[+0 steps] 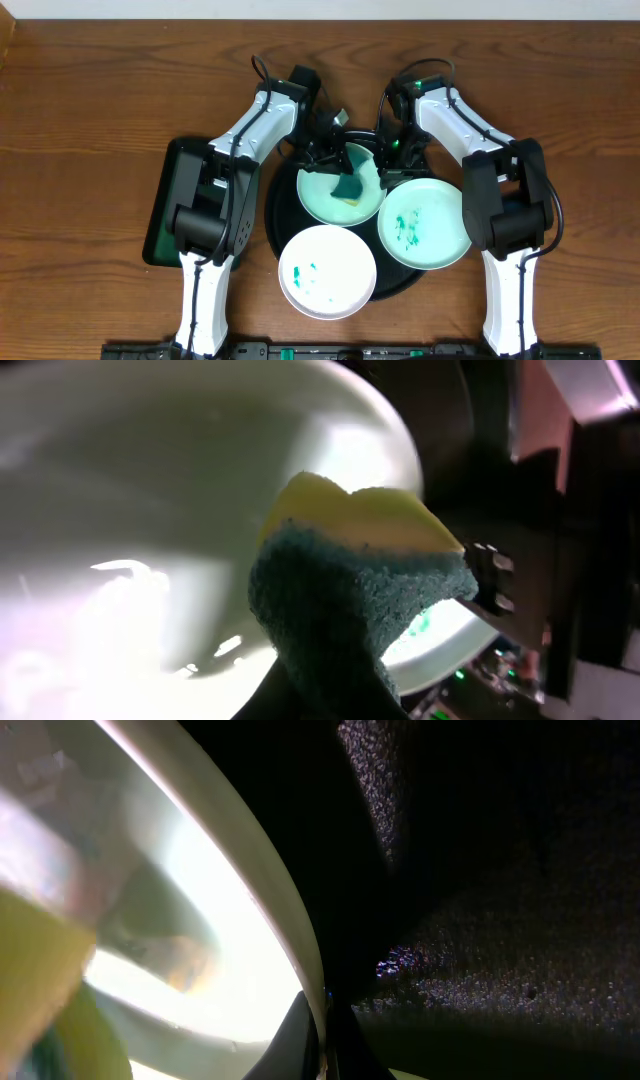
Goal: Clean dirty plates on tray and stack at the side
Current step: 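Rub the sponge around the top plate's surface with the left gripper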
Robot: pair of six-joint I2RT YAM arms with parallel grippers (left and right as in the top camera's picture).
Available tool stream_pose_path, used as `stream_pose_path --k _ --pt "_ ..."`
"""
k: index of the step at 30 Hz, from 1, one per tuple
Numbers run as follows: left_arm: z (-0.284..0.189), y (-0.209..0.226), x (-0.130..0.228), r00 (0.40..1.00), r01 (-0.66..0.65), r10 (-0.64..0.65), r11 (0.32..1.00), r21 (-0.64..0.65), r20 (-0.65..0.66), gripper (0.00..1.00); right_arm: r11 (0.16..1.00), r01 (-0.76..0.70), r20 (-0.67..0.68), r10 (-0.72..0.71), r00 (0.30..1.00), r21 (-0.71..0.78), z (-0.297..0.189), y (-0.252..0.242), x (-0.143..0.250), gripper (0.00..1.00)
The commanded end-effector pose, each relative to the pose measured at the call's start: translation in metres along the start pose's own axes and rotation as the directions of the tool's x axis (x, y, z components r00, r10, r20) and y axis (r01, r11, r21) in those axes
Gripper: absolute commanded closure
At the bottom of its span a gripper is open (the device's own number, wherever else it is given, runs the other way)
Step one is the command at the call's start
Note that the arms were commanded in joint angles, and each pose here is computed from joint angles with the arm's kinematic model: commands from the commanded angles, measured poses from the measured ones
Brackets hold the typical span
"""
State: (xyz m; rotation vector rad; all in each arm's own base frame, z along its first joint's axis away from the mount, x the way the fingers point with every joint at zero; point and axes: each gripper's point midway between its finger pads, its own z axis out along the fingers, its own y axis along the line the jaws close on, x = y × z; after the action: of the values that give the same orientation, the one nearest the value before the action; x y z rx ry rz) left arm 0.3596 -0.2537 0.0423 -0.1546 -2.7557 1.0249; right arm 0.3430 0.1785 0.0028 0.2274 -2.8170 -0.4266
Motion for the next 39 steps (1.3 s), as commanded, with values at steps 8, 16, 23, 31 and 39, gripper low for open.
stream_pose_path --k 8,16,23,31,39 --pt "0.008 0.012 -0.016 0.998 -0.018 0.021 0.998 -0.055 0.054 0.92 0.993 0.003 -0.040 0.002 0.999 0.119 0.015 -0.026 0.005 0.99" --pt "0.027 -0.018 -0.013 0.997 -0.059 0.059 0.998 0.006 0.044 0.92 0.993 -0.009 -0.039 0.013 0.999 0.116 0.015 -0.026 0.005 0.99" --pt "0.062 -0.006 -0.002 0.999 0.003 -0.004 1.000 -0.018 -0.034 0.93 0.993 -0.009 -0.043 0.014 0.999 0.117 0.015 -0.026 0.006 0.99" --pt "0.071 0.038 -0.005 0.992 0.114 -0.118 0.991 -0.076 -0.054 0.93 0.993 -0.009 -0.046 0.015 0.999 0.117 0.015 -0.026 0.007 0.99" --pt "0.025 0.099 -0.011 0.975 0.220 -0.219 0.938 -0.268 0.034 0.93 0.993 -0.010 -0.042 0.015 0.999 0.117 0.015 -0.026 0.006 0.99"
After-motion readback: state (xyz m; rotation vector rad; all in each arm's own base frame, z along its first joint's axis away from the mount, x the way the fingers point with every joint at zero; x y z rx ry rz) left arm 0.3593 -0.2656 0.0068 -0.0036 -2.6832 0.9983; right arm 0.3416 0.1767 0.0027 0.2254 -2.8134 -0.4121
